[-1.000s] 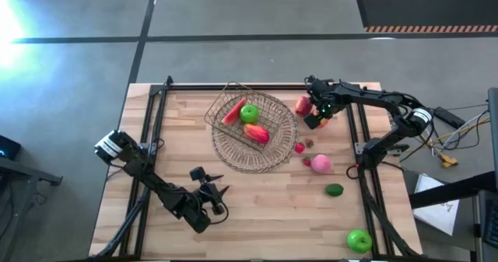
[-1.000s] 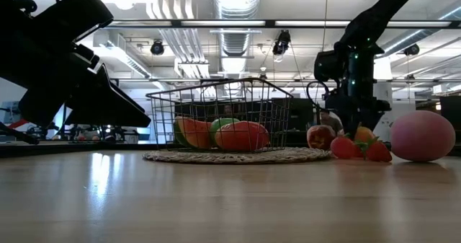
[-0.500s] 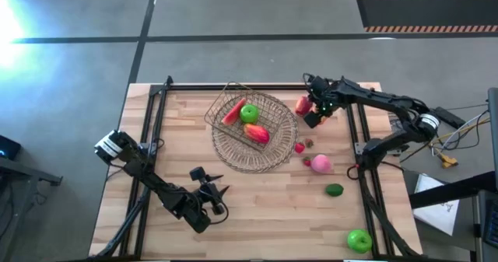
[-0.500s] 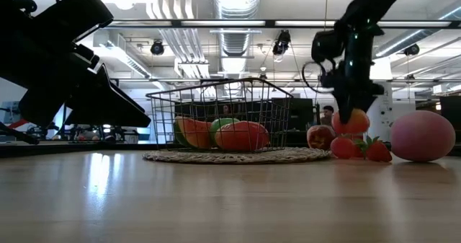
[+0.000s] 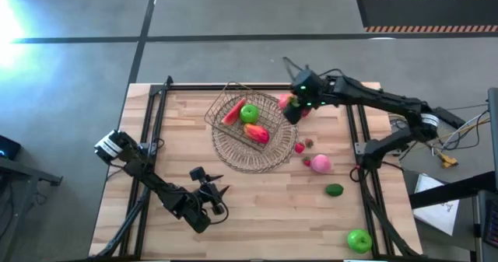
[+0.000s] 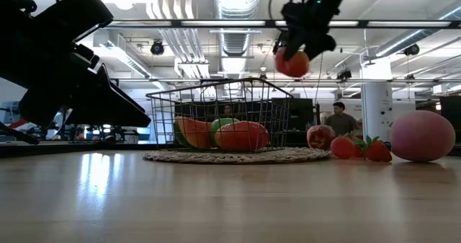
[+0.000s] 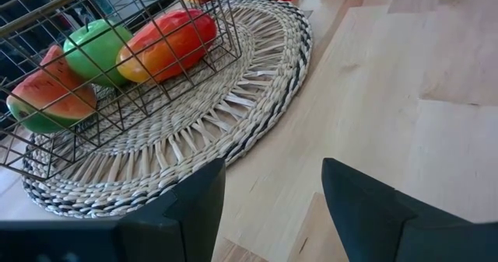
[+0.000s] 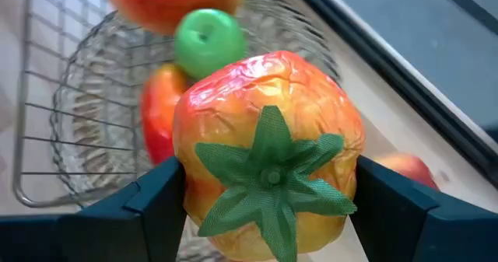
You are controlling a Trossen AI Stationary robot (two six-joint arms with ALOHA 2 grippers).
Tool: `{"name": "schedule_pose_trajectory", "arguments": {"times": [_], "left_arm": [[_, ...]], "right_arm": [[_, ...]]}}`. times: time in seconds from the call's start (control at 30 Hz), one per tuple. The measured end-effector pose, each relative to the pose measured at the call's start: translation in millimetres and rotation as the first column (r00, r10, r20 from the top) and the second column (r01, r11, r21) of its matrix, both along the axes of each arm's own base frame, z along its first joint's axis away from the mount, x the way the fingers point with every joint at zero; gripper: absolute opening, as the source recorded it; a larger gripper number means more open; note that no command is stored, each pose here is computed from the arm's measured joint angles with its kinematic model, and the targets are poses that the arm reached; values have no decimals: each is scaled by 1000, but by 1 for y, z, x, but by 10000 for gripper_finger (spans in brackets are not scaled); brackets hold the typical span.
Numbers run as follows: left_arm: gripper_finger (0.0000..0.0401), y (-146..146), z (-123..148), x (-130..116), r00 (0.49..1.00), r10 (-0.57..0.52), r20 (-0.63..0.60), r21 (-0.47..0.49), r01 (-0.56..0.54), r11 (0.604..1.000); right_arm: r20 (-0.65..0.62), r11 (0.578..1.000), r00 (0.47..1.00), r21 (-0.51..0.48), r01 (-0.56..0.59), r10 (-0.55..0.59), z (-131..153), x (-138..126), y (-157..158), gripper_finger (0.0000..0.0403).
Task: Build produce basket
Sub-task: Put the orange tomato into the gold wire basket
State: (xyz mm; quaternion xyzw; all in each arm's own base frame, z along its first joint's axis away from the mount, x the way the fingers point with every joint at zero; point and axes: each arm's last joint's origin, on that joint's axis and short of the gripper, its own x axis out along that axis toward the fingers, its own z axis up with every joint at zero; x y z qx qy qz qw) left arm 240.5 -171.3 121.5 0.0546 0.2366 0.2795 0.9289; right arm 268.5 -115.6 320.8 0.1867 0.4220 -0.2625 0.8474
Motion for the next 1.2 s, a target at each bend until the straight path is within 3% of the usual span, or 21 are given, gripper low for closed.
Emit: {"name": "schedule_pose_trajectory", "arguments": {"times": [0.3,0.47,0.8,1.2], "left_arm": [[199,0,0,0,1000,0,0,0,0,1000],[199,0,0,0,1000,0,0,0,0,1000],[199,-1,0,0,1000,-7,-4,-15,7,1000],[199,-1,0,0,1000,-9,-6,-16,9,1000]], "right_arm": [[-111,985,979,3,-171,171,-28,80,-12,274],[-185,975,957,44,-217,222,-44,107,-22,274],[-348,966,902,138,-220,256,-90,126,-33,275],[-403,965,880,178,-193,250,-116,127,-38,277]]}}
